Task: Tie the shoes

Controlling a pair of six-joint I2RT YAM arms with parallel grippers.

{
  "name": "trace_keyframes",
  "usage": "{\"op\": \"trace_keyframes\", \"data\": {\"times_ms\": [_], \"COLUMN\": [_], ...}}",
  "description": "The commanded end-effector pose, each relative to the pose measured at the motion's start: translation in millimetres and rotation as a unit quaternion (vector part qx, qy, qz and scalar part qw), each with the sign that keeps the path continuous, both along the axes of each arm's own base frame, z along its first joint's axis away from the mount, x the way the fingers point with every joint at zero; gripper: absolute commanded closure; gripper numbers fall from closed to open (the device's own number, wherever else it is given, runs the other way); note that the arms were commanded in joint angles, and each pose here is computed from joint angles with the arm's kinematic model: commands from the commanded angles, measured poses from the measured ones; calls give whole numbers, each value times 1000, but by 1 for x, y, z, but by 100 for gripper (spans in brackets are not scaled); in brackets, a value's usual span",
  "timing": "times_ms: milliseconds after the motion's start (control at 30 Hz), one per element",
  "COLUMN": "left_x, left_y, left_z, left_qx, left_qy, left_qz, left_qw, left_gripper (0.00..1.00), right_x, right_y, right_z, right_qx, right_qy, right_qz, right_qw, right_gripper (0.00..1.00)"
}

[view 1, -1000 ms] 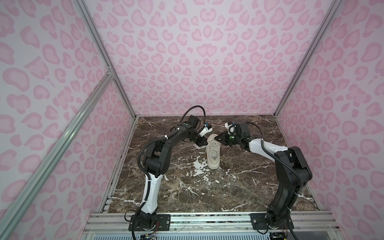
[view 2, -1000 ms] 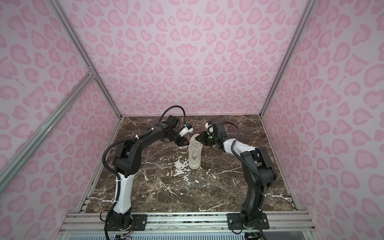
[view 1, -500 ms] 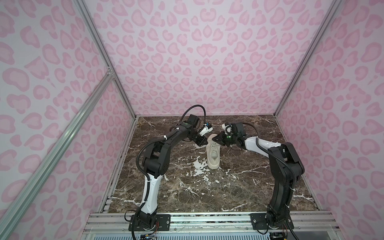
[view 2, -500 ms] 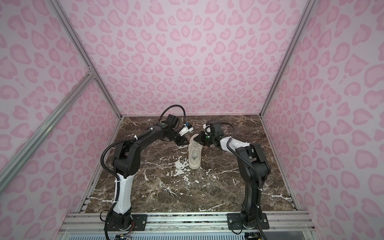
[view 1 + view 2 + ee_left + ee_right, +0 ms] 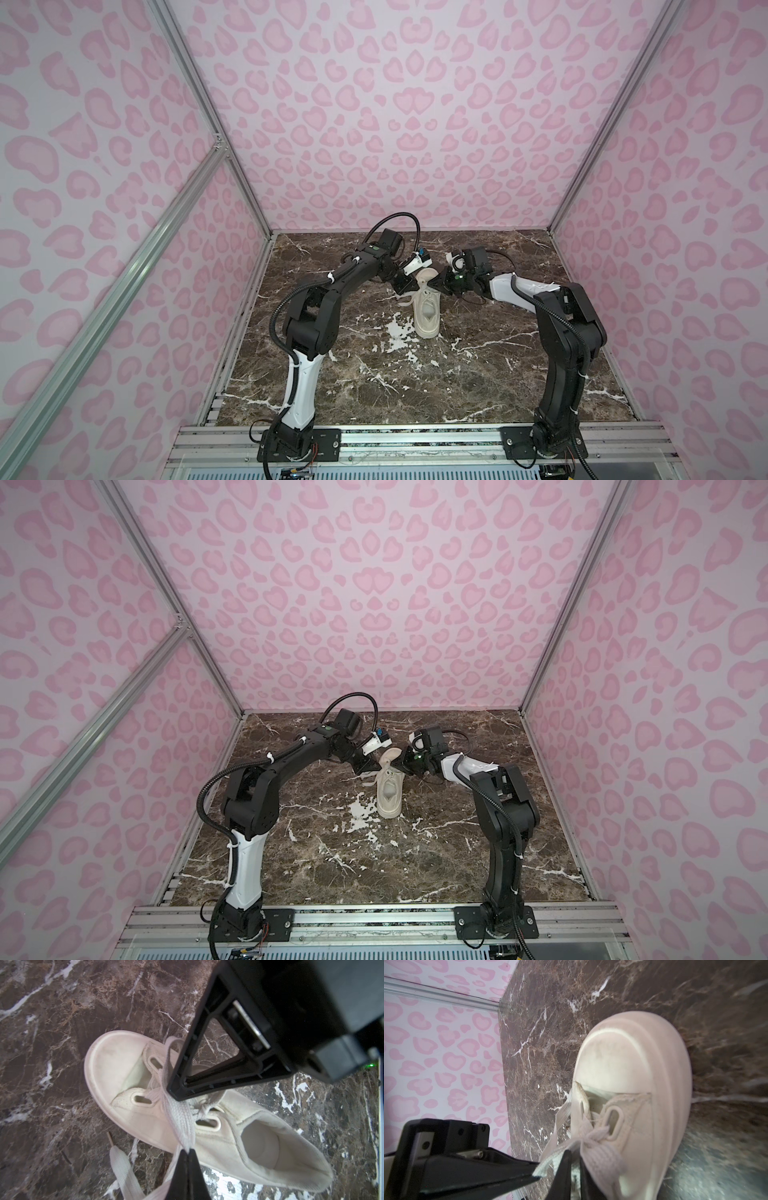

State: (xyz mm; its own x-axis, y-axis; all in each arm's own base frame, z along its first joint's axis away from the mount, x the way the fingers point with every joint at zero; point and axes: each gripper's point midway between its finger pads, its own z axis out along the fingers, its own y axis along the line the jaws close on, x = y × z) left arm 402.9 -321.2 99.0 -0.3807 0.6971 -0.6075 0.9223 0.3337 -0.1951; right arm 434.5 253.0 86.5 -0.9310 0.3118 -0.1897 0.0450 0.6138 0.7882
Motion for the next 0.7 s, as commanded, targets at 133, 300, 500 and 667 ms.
{"op": "trace_keyframes", "data": {"times_ms": [133,300,500,667], "left_x": [-7,-9,-11,-7], "left_y": [1,-3,-5,-13], "left_z": [15,24,16,15], "left_qx": [10,6,42,46], "left_qy": [-52,-88,-102,-122], "left_qz": [-58,-94,-129,-138], "left_qw": [997,992,986,982], "left_gripper": [97,96,96,96], "right_x": [-3,-3,-4,-4], "right_y": [-1,-1,0,-1], "right_z": [-7,-6,-4,-4], "right_qx": [-5,-4,0,3], "right_qy": [4,3,1,2], "right_qz": [5,5,7,7], "right_qw": [1000,1000,1000,1000], "right_gripper": [88,88,89,89]}}
